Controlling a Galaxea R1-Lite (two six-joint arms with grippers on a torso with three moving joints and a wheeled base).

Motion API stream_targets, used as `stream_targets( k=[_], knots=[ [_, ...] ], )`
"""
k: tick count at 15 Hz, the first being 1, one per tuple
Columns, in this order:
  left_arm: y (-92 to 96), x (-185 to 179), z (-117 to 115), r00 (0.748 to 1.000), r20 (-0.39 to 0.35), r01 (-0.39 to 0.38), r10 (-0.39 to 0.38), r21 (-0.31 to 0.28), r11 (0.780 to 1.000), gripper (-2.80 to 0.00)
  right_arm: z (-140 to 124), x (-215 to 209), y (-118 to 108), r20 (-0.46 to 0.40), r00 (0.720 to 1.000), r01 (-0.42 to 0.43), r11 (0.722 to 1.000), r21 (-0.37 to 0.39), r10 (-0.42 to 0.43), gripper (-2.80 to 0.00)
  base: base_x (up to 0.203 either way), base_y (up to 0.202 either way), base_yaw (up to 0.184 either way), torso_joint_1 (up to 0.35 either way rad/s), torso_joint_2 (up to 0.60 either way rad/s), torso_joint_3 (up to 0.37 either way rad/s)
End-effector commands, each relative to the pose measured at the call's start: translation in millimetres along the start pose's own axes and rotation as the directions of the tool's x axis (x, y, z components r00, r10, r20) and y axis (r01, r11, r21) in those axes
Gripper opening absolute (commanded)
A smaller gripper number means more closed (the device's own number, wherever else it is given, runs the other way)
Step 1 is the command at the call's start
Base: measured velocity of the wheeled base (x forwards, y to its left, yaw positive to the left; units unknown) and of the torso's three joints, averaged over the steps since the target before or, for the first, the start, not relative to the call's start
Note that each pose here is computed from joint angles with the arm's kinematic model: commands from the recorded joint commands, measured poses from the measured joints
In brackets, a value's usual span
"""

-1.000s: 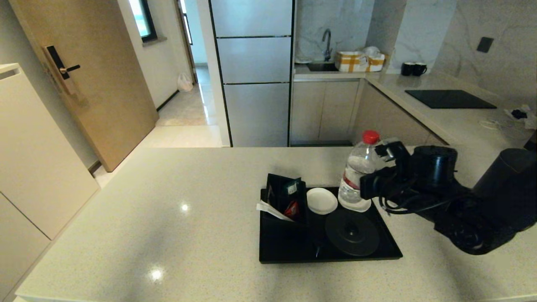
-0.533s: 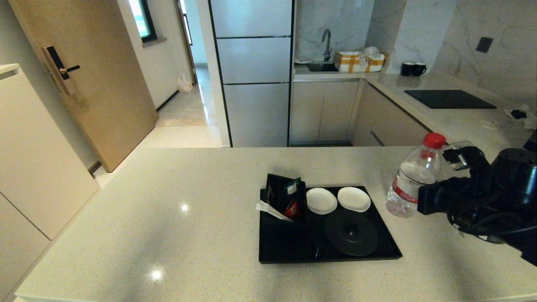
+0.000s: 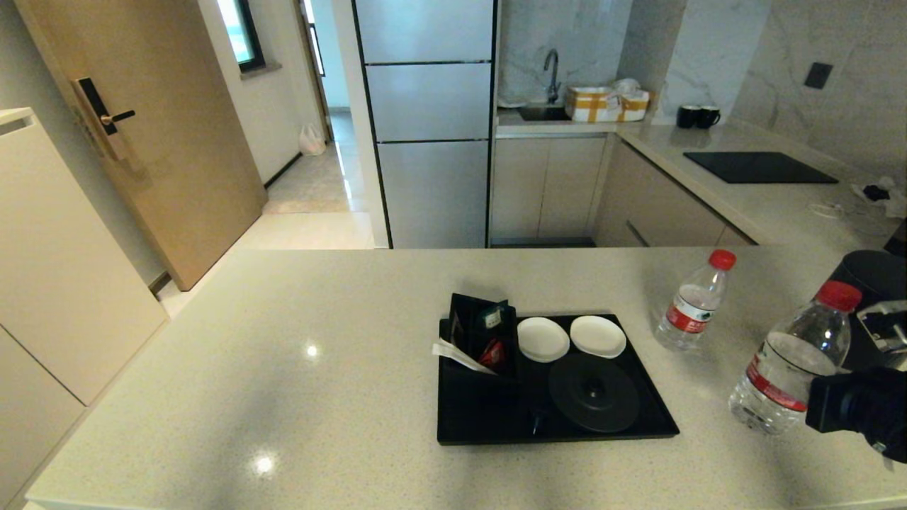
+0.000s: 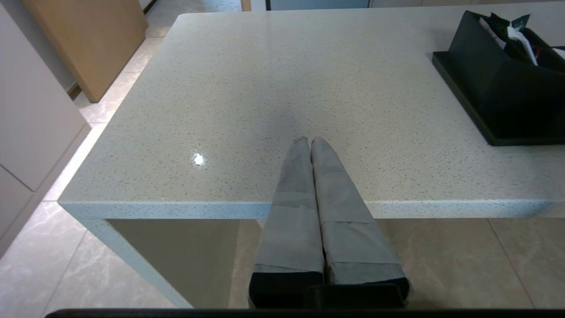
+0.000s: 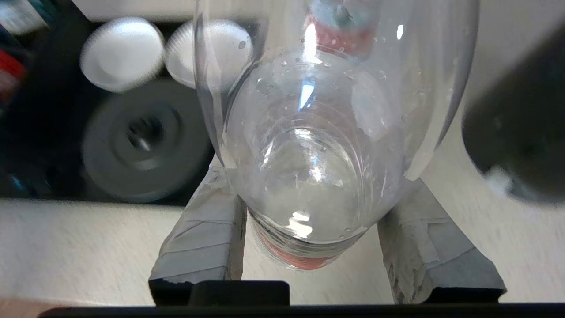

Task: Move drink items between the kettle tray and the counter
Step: Place it on the right

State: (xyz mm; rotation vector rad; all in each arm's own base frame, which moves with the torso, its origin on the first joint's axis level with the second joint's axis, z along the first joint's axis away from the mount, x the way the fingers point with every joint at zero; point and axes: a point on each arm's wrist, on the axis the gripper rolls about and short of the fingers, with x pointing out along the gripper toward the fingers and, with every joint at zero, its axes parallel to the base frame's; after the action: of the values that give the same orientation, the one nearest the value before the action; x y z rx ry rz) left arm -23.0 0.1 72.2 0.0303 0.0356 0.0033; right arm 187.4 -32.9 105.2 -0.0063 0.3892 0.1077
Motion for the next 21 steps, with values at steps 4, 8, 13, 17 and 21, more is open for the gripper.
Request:
stream_targets(
  k=[4, 8, 13, 17, 21],
  knots=[
    [0.0, 0.0, -0.1, 1.0, 0.0, -0.001, 0.001, 0.0, 1.0, -2.8, -19.3, 12.1, -12.4, -0.097, 0.995, 0.009, 0.999, 0.04, -0.006, -2.8, 0.0, 0.0, 0.0, 0.0, 0.0, 0.0],
    [0.0, 0.0, -0.1, 1.0, 0.0, -0.001, 0.001, 0.0, 1.0, -2.8, -41.8, 36.6, -18.3, -0.1, 0.995, 0.004, 1.0, 0.026, -0.002, -2.8, 0.0, 0.0, 0.0, 0.0, 0.0, 0.0],
    [0.0, 0.0, -0.1, 1.0, 0.0, -0.001, 0.001, 0.0, 1.0, -2.8, -64.0, 56.4, -21.5, -0.081, 0.997, -0.012, 1.0, 0.001, 0.012, -2.8, 0.0, 0.0, 0.0, 0.0, 0.0, 0.0],
    [0.0, 0.0, -0.1, 1.0, 0.0, -0.001, 0.001, 0.0, 1.0, -2.8, -63.9, 65.6, -24.8, -0.074, 0.997, -0.009, 1.0, -0.004, 0.009, -2.8, 0.0, 0.0, 0.0, 0.0, 0.0, 0.0],
    [0.0, 0.0, -0.1, 1.0, 0.0, -0.001, 0.001, 0.0, 1.0, -2.8, -64.7, 65.8, -24.8, -0.078, 0.997, -0.009, 1.0, -0.002, 0.009, -2.8, 0.0, 0.0, 0.0, 0.0, 0.0, 0.0]
  ],
)
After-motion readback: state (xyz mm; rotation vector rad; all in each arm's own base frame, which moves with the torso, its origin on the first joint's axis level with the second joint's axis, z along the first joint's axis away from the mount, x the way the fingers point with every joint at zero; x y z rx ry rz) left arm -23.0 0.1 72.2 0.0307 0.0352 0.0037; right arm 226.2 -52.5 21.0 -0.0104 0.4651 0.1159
